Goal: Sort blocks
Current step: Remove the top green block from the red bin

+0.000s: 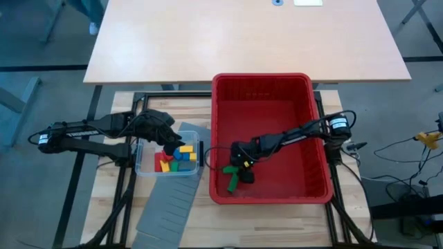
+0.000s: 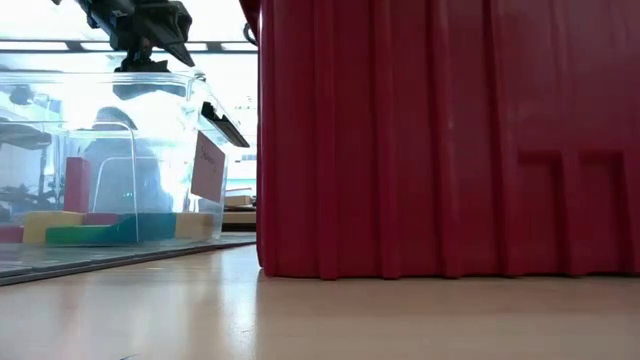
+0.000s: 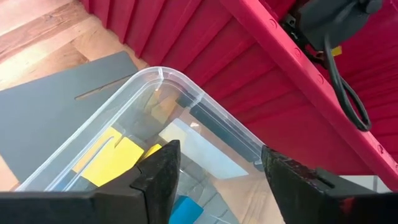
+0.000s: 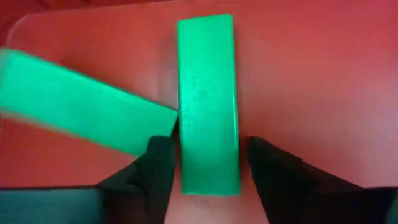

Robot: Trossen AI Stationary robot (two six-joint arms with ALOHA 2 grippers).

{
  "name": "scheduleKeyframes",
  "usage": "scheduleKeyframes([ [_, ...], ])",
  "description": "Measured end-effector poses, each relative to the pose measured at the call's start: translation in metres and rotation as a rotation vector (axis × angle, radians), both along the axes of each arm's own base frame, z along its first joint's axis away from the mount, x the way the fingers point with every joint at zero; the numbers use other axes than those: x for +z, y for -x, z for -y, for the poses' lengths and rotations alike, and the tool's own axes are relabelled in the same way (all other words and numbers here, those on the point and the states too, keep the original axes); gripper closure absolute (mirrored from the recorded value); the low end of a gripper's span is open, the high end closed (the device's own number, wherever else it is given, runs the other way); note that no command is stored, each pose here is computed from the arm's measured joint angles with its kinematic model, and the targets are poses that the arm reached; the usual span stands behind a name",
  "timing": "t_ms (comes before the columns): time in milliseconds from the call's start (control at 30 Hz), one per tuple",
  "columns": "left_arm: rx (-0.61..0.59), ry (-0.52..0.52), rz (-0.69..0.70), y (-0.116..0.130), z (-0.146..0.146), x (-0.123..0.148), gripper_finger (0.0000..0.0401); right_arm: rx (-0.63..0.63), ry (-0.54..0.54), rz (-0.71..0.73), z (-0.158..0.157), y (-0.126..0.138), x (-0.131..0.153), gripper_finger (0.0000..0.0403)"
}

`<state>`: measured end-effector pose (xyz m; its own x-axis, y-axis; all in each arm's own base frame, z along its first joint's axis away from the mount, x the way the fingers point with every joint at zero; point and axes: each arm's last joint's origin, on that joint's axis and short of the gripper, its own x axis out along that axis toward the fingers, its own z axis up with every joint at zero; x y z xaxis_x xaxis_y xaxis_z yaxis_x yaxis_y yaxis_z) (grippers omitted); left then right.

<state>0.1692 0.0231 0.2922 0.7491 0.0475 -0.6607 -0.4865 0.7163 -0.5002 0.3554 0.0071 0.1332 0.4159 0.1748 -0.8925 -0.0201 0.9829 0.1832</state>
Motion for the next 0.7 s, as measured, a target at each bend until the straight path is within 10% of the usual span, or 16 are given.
scheduleKeyframes([
  [700,-0.021,-0.028,0.058,-0.004,0.000,0.004,0.0219,-0.129,0.107,-0.072,0.012,0.014,0.038,0.0327],
])
